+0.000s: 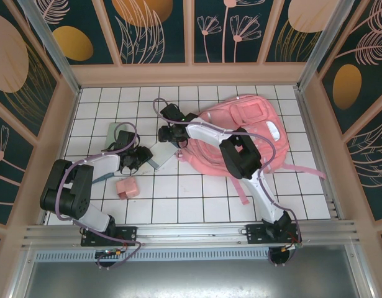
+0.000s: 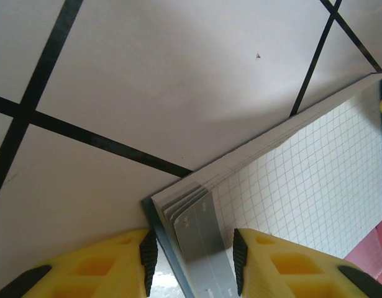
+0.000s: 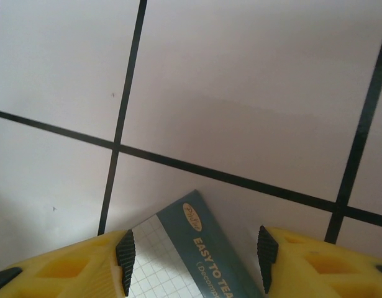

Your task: Pack the student bag

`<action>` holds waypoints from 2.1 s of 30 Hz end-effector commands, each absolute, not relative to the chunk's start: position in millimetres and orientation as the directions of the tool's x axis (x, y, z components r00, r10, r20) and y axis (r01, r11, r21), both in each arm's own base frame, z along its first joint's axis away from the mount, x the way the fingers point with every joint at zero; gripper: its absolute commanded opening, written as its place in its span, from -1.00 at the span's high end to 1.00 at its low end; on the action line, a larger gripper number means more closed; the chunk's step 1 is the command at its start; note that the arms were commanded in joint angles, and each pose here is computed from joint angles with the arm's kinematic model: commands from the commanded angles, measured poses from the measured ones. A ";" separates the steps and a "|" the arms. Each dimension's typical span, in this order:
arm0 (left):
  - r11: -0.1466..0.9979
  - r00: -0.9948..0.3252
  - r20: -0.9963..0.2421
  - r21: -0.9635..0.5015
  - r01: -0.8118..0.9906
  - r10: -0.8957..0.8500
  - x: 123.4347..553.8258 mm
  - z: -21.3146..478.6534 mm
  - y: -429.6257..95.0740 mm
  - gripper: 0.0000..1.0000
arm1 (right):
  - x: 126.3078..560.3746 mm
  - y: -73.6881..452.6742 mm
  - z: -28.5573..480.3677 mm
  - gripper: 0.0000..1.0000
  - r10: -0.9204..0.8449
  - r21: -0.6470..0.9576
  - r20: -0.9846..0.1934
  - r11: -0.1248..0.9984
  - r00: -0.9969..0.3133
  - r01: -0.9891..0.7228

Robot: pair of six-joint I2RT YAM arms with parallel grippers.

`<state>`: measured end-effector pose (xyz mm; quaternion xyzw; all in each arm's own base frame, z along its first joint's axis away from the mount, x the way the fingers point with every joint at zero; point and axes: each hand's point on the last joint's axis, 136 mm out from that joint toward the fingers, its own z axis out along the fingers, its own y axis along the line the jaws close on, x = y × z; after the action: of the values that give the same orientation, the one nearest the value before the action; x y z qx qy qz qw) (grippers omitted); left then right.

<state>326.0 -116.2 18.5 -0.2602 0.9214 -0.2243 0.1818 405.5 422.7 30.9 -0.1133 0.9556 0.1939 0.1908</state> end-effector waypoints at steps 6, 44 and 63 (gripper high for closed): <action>0.782 -0.800 -0.194 -0.429 -0.451 -0.568 313.1 -1.0 -105.0 0.20 | 329.3 426.0 -2.4 -0.13 -0.264 0.416 -0.173 0.854 -0.949 -0.313; 0.773 -0.796 -0.211 -0.470 -0.426 -0.567 312.3 4.8 -107.9 0.26 | 290.0 469.2 120.3 0.44 -0.290 0.847 -0.291 0.366 -0.912 -0.386; 0.588 -0.770 -0.291 -0.798 -0.132 -0.568 365.1 139.1 -150.4 -0.45 | 352.1 384.0 191.6 1.00 -0.010 0.859 -0.367 0.381 -0.930 -0.343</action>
<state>353.3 -128.9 97.8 -0.2378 0.8830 -0.3166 0.2520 350.1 386.8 148.7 -0.0959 0.8521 0.4990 0.1253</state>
